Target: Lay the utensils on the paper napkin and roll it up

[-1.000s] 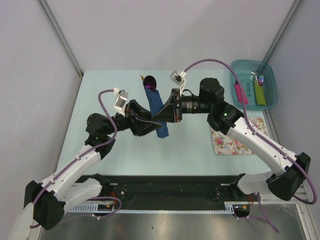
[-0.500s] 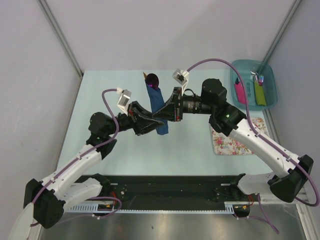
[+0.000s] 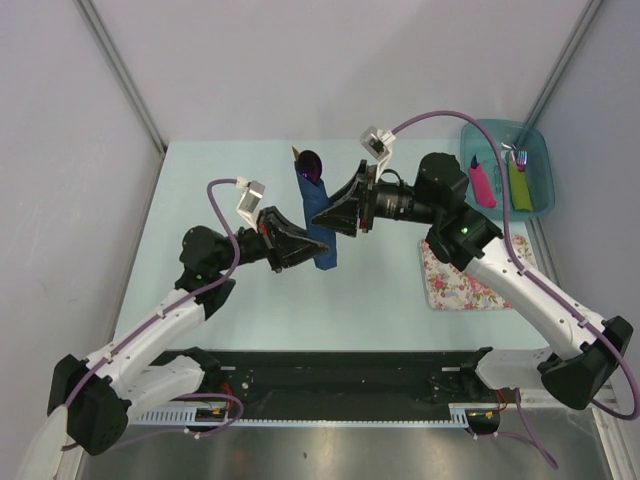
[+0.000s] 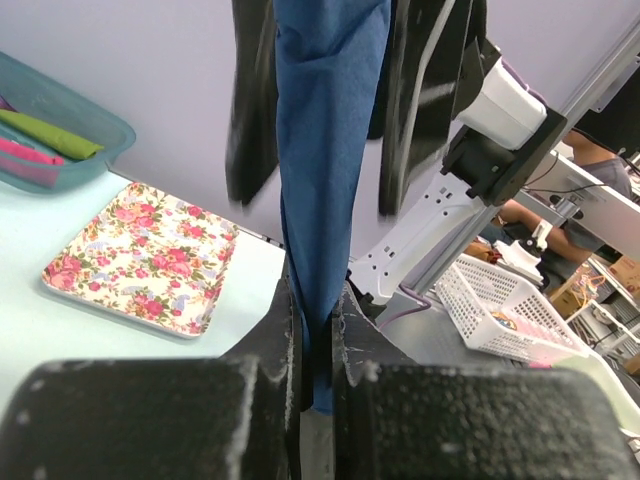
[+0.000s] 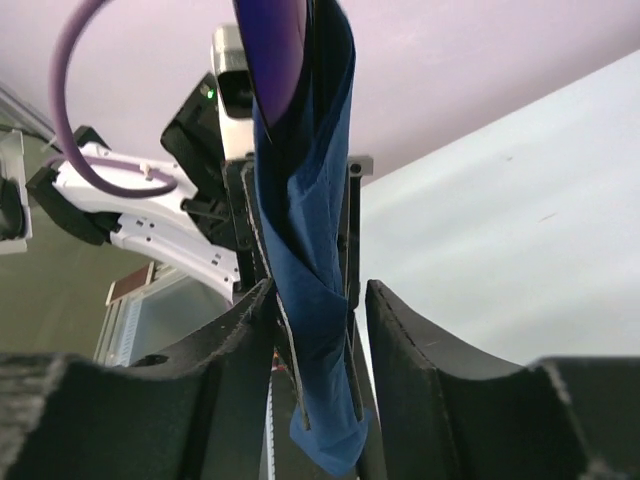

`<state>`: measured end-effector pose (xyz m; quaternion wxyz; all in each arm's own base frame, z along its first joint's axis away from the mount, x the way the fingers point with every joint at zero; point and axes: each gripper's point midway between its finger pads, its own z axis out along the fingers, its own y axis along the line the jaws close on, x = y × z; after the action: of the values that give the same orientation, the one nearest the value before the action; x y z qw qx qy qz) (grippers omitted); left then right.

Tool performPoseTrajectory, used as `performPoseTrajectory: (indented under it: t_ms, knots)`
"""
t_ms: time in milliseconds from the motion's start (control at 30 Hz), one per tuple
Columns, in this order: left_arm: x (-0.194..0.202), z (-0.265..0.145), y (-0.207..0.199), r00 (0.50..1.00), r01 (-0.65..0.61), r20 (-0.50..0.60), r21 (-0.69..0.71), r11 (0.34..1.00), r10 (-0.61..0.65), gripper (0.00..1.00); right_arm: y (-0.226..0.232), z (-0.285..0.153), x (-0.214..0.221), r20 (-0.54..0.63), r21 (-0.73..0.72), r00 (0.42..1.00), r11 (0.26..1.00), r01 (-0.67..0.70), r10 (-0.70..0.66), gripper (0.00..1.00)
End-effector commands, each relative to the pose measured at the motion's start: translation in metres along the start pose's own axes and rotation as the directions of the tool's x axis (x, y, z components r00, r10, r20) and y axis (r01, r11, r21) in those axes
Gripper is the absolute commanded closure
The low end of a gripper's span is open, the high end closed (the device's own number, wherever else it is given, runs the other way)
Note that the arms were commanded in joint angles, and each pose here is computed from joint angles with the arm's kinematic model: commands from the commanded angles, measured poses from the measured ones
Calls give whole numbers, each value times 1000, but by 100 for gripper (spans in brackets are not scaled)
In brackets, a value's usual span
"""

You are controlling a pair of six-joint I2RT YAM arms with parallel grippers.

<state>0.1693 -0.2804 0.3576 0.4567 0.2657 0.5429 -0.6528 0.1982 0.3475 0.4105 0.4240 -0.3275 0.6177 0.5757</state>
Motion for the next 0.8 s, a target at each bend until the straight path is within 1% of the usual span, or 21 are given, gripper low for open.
performPoseTrajectory:
  t_ms: [0,133,167,200,300,367,433,500,567,633,667,733,767]
  knots:
    - [-14,3,-13,996,-78,51,54,995,75,100,18,-14,-44,125,-15,990,997,70,-68,52]
    - [-19,4,-12,995,-81,63,50,995,78,100,16,-14,-43,126,-15,991,999,52,-50,53]
    - [-20,4,-12,995,-81,66,48,996,77,100,15,-13,-41,120,-12,992,999,43,-41,52]
    - [-23,5,-11,994,-82,74,43,996,79,100,13,-13,-36,114,-8,993,999,33,-31,49]
    - [-28,6,-10,993,-88,86,39,995,84,100,11,-14,-30,106,-1,994,1000,8,-8,34]
    - [-30,7,-8,993,-82,90,31,996,79,100,11,-15,-25,100,-6,995,1000,-10,11,33]
    - [-33,8,-8,992,-82,97,29,996,79,100,10,-14,-22,97,-9,995,1000,-20,21,35]
    - [-36,9,-7,992,-77,101,27,997,74,100,13,-13,-22,101,-21,995,999,-24,26,41]
    - [-38,11,-6,992,-73,107,24,997,70,100,14,-11,-18,94,-28,995,999,-36,39,44]
    - [-40,11,-6,992,-67,109,22,998,64,100,14,-9,-14,88,-34,994,998,-55,58,46]
    - [-40,12,-5,992,-60,110,19,998,57,100,14,-8,-11,85,-36,994,998,-59,62,51]
    - [-42,12,-6,992,-60,114,20,998,57,100,12,-8,-9,86,-30,994,997,-65,67,54]
    - [-42,13,-5,992,-54,115,17,998,52,100,11,-7,-7,84,-29,994,997,-67,69,60]
